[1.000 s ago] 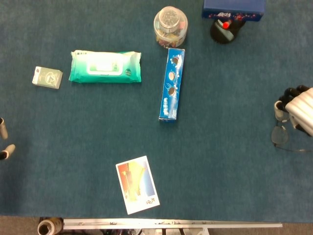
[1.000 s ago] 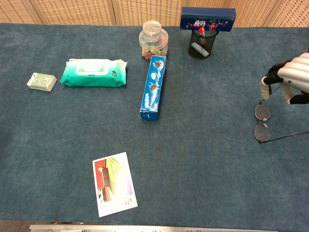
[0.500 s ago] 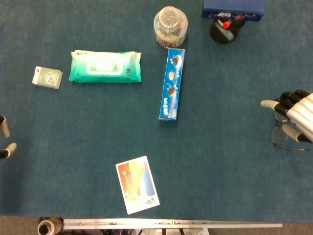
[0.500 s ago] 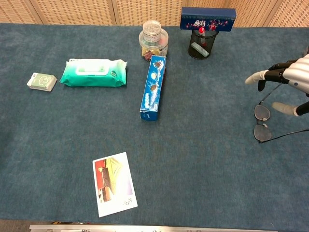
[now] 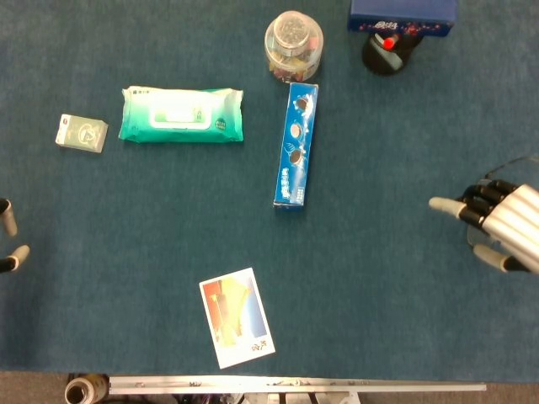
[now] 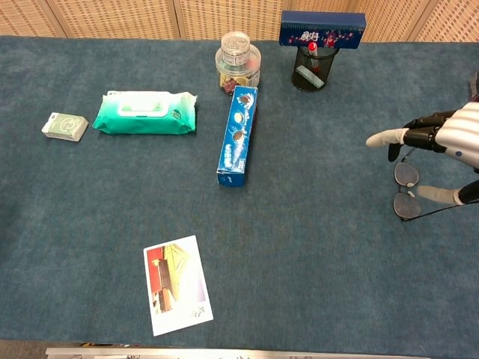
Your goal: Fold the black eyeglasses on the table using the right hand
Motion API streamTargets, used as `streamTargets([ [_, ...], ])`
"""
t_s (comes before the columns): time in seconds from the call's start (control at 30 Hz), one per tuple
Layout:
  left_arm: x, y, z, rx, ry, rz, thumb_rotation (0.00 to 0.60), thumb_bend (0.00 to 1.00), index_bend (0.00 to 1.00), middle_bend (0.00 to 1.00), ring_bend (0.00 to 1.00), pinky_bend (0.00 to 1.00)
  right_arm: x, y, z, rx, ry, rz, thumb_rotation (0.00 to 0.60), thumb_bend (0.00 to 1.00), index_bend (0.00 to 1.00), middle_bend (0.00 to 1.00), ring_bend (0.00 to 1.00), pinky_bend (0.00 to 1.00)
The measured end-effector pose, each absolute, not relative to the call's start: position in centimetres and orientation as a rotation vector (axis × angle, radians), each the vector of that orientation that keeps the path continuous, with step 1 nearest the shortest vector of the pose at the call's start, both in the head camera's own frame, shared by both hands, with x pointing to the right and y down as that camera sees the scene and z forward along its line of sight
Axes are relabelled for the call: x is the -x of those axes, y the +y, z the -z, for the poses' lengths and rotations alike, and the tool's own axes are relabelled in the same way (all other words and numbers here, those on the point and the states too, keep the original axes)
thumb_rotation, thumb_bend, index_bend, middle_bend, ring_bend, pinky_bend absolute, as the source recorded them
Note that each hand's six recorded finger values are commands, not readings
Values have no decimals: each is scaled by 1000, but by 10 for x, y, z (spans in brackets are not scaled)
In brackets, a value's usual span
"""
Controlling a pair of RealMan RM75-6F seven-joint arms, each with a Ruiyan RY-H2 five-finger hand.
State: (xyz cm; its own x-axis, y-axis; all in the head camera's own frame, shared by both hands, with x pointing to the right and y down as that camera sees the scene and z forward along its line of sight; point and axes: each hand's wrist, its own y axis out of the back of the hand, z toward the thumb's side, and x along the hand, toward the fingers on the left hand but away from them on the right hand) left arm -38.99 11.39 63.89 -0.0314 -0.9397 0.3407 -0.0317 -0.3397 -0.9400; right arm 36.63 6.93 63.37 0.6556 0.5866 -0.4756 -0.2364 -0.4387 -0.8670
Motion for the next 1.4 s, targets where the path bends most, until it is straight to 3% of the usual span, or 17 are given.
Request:
streamTargets([
  [0.37,378,110,-640,1472,1059,1467,600,51,617,845,1000,985,-375,85,-637,1714,-120,-891,600,254,176,377,272,370],
  [1.4,377,110,-640,1476,1058,1469,600,51,616,845,1000,985,-387,87,-642,1694,-107,-960,600,379,176,377,265,370],
])
